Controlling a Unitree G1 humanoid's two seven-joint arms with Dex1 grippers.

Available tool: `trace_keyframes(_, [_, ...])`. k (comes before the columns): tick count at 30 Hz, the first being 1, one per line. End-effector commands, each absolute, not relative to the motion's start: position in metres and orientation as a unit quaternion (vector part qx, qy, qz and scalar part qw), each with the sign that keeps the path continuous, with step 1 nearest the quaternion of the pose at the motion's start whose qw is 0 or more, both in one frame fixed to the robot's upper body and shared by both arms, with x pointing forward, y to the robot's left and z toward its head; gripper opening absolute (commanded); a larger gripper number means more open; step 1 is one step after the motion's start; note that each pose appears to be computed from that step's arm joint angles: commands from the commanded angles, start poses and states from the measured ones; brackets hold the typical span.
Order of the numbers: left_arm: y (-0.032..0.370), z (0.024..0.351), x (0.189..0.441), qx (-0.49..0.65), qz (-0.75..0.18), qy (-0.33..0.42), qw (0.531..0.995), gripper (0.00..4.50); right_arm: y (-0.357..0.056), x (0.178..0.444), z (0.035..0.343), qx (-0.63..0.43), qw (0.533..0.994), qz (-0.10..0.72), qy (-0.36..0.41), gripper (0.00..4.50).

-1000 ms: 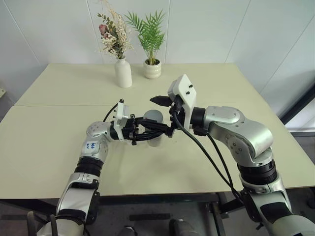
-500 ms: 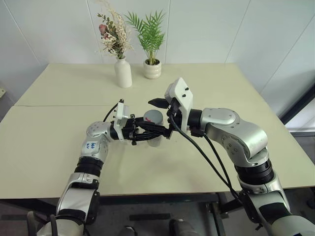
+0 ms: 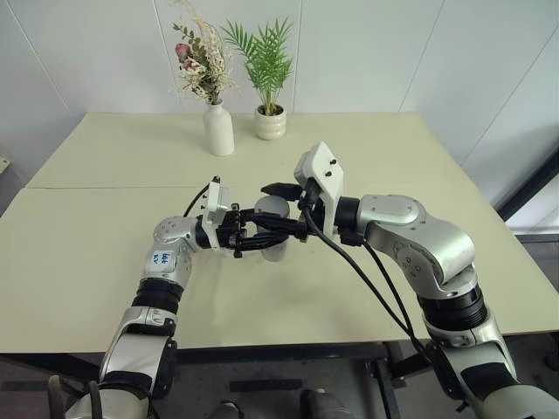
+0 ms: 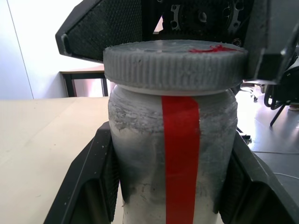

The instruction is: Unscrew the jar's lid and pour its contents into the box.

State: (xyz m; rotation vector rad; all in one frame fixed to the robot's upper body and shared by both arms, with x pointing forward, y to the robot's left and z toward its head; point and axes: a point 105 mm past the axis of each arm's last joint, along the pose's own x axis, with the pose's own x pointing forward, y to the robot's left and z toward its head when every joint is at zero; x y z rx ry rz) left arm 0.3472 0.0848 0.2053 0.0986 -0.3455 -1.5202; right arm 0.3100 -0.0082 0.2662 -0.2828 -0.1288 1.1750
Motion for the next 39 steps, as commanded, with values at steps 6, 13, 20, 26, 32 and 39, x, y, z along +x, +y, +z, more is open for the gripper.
trace_keyframes(6, [0.085, 0.222, 0.347, 0.056, -0.683, -0.180, 0.706, 2.24, -0.011, 0.305, 0.281, -0.145, 0.813, 0.556, -0.095, 2.56])
trace_keyframes(13, [0.085, 0.217, 0.346, 0.050, -0.686, -0.175, 0.705, 2.24, -0.021, 0.301, 0.301, -0.151, 0.800, 0.567, -0.120, 2.56])
trace_keyframes(20, [0.086, 0.220, 0.347, 0.043, -0.686, -0.177, 0.705, 2.24, -0.031, 0.299, 0.306, -0.163, 0.783, 0.587, -0.124, 2.56])
trace_keyframes(26, [0.087, 0.219, 0.347, 0.044, -0.687, -0.175, 0.704, 2.24, -0.034, 0.300, 0.310, -0.176, 0.777, 0.591, -0.128, 2.56])
trace_keyframes(32, [0.087, 0.218, 0.348, 0.033, -0.684, -0.176, 0.707, 2.24, -0.036, 0.301, 0.320, -0.180, 0.772, 0.593, -0.140, 2.56])
trace_keyframes(39, [0.086, 0.216, 0.347, 0.025, -0.683, -0.176, 0.708, 2.24, -0.038, 0.302, 0.328, -0.181, 0.769, 0.594, -0.151, 2.56])
